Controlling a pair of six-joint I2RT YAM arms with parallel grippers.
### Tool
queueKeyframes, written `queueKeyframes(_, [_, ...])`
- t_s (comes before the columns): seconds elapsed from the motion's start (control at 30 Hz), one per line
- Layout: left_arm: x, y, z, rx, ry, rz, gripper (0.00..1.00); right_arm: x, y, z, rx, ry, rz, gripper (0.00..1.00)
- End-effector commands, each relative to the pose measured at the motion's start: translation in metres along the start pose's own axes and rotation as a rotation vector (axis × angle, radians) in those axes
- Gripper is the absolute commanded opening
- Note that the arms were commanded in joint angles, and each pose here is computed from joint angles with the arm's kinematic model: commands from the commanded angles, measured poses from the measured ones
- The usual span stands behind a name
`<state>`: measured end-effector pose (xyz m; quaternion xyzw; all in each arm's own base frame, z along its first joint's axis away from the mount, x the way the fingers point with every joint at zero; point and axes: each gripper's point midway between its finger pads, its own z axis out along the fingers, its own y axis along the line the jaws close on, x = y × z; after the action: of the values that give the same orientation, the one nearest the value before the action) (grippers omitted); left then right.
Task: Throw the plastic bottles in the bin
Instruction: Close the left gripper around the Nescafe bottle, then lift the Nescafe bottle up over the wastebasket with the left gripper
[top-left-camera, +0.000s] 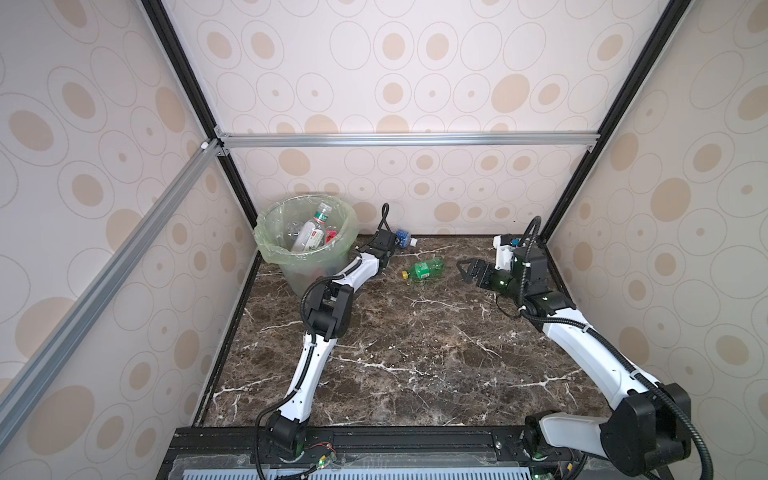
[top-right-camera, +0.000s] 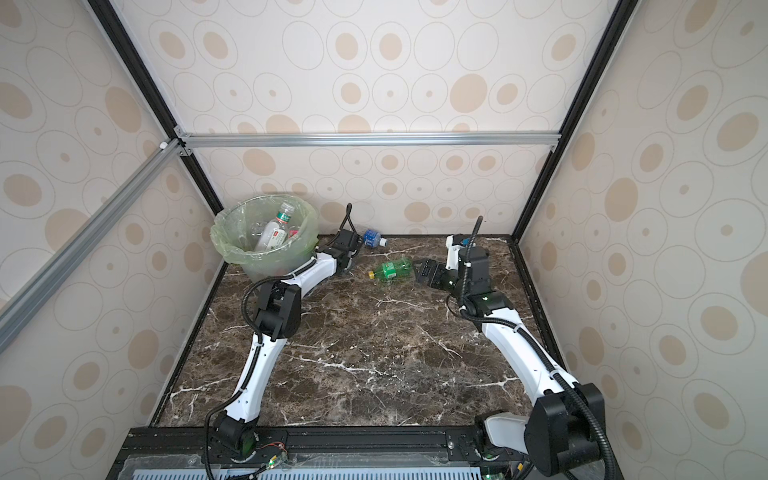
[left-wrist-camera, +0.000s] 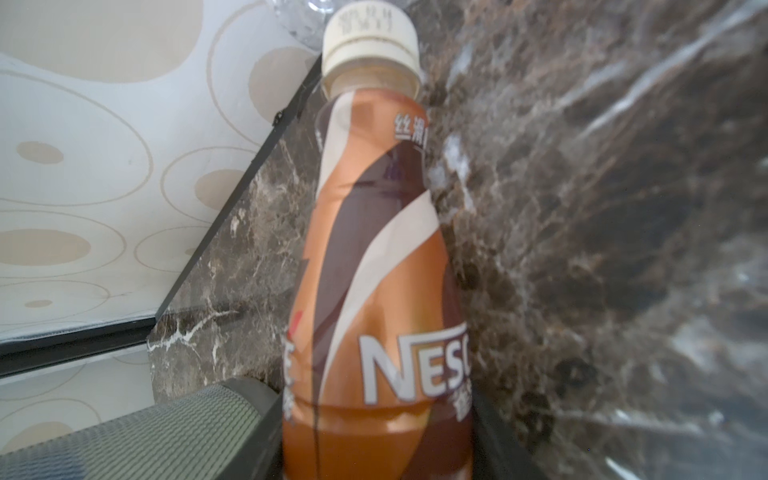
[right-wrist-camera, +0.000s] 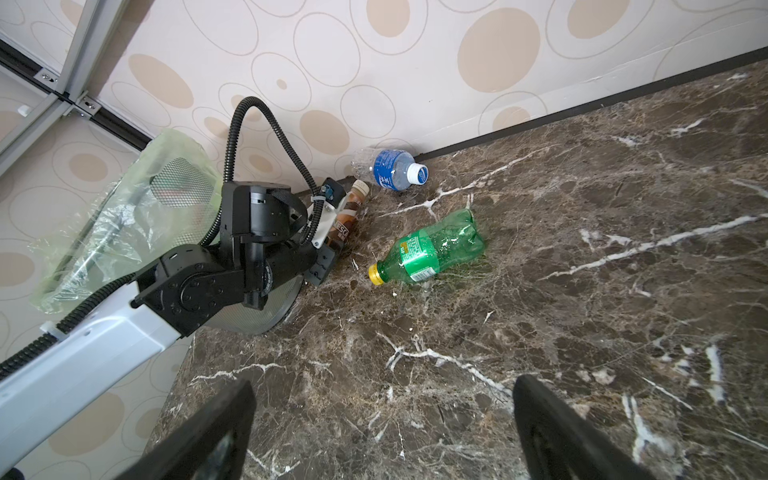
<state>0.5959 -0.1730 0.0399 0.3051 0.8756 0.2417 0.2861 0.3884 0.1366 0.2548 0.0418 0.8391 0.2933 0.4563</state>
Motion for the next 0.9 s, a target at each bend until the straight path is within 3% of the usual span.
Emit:
queueKeyframes(0.0, [0.041,-0.048,-0.005,0.151,0.116,0.086,0.49,-0.003,0.004,-0.009,-0.021,-0.021,0.009,1.0])
queueKeyframes(0.23, [0.018,-0.052,-0.054,0.231,-0.001,-0.015,0.47,0.0,0.007,-0.017,-0.029,-0.022,0.016,1.0])
queueKeyframes(0.5, [-0.018,-0.013,-0.117,0.226,-0.131,-0.132,0.47,-0.006,0.018,-0.028,-0.059,-0.027,-0.006,1.0])
queueKeyframes(0.7, [-0.05,0.027,-0.194,0.275,-0.318,-0.252,0.46,-0.011,0.026,-0.033,-0.088,-0.034,0.007,1.0])
queueKeyframes(0.87, [-0.073,0.083,-0.276,0.243,-0.538,-0.364,0.47,-0.018,0.043,-0.037,-0.118,-0.04,-0.032,1.0])
